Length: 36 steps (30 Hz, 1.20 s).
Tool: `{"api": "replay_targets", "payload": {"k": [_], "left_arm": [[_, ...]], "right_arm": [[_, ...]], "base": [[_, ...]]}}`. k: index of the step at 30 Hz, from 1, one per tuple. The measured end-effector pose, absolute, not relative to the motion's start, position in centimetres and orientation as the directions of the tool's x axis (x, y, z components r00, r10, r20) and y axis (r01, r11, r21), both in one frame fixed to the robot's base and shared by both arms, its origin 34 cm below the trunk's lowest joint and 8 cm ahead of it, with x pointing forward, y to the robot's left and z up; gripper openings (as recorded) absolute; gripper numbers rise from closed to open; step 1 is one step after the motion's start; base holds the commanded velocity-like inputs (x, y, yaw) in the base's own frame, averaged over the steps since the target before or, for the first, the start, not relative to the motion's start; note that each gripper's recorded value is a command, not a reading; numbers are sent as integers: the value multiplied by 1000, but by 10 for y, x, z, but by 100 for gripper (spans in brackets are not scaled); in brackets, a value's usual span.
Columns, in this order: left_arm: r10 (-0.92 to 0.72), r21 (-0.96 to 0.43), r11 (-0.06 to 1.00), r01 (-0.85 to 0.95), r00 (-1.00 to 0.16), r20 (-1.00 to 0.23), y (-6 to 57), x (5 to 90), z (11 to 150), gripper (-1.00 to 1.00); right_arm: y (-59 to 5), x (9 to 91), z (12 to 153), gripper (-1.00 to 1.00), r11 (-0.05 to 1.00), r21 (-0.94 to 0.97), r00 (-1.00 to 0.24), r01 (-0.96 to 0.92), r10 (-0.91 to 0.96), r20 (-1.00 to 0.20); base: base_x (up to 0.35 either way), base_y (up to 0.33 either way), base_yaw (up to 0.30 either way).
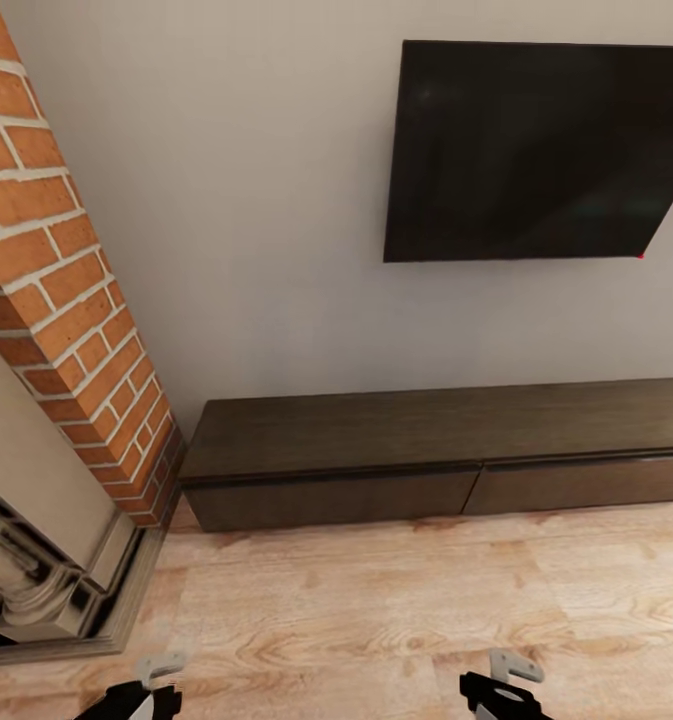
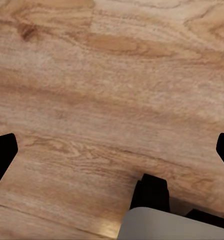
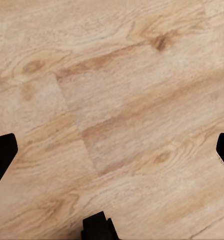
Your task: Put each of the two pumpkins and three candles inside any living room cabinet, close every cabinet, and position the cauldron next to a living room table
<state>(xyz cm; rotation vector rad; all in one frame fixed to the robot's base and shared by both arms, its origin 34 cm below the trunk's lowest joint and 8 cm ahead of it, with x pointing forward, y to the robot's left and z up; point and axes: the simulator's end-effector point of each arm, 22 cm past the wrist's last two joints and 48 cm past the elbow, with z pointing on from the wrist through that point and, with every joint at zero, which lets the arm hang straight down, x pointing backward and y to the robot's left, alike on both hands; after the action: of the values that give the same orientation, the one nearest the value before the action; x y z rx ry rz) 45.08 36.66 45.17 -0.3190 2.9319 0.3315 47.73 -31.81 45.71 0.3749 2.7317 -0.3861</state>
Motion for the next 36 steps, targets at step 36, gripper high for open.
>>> {"api": "replay_targets", "payload": {"k": [36], "left_arm": [[-156,325,930,-173,-985,-77,419,235,490,100]], "right_arm": [[-329,348,493,100,919,-250,-912,305,205,-356]], "base": [[0,0,0]]}}
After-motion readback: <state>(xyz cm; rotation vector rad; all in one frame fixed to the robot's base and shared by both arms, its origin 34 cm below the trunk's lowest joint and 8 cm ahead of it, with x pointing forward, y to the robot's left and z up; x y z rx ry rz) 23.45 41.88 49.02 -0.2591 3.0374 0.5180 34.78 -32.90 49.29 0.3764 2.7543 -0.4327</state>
